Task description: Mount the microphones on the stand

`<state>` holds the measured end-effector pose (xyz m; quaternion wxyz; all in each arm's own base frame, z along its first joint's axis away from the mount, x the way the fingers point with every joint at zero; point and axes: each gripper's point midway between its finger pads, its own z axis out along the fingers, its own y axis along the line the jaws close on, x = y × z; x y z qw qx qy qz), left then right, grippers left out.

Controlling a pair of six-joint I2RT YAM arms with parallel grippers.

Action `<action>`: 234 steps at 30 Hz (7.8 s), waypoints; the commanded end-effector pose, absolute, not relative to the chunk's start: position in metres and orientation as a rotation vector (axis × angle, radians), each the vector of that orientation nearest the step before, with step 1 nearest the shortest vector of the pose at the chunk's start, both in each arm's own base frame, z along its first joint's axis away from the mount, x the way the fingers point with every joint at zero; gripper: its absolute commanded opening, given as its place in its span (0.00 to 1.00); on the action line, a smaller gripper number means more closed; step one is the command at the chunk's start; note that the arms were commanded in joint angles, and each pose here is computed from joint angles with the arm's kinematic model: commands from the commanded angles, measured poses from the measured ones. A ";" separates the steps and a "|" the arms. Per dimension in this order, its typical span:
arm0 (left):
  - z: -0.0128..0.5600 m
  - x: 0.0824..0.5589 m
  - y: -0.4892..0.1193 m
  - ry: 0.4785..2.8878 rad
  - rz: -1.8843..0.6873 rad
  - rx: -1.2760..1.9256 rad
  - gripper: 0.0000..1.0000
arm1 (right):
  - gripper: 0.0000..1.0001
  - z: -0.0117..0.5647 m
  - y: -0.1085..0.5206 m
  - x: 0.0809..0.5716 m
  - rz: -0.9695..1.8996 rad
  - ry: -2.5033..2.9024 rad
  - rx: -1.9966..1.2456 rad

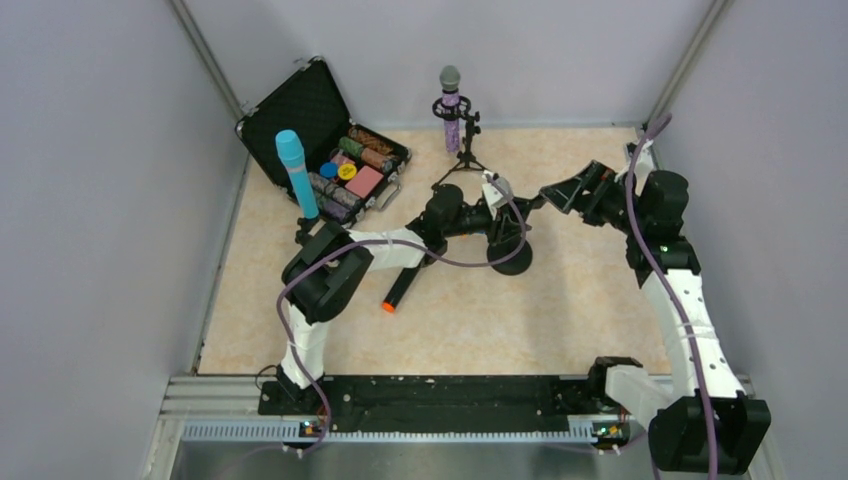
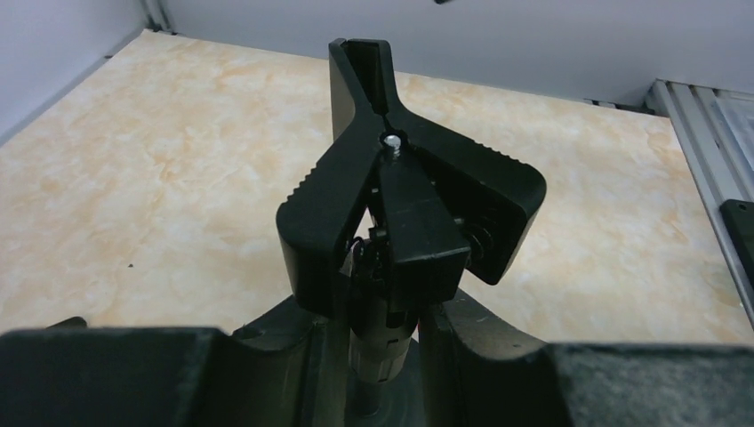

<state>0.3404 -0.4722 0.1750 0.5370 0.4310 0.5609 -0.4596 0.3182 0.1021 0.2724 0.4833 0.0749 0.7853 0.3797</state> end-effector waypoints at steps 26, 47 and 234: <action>0.188 0.269 -0.452 1.303 -1.139 1.325 0.72 | 0.99 0.309 0.101 0.316 0.924 1.794 0.125; 0.170 0.279 -0.391 1.490 -0.879 1.222 0.99 | 0.99 0.301 0.099 0.317 0.907 1.812 0.140; 0.323 0.226 -0.331 1.404 -1.217 0.716 0.94 | 0.00 0.386 0.208 0.233 1.074 1.442 -0.442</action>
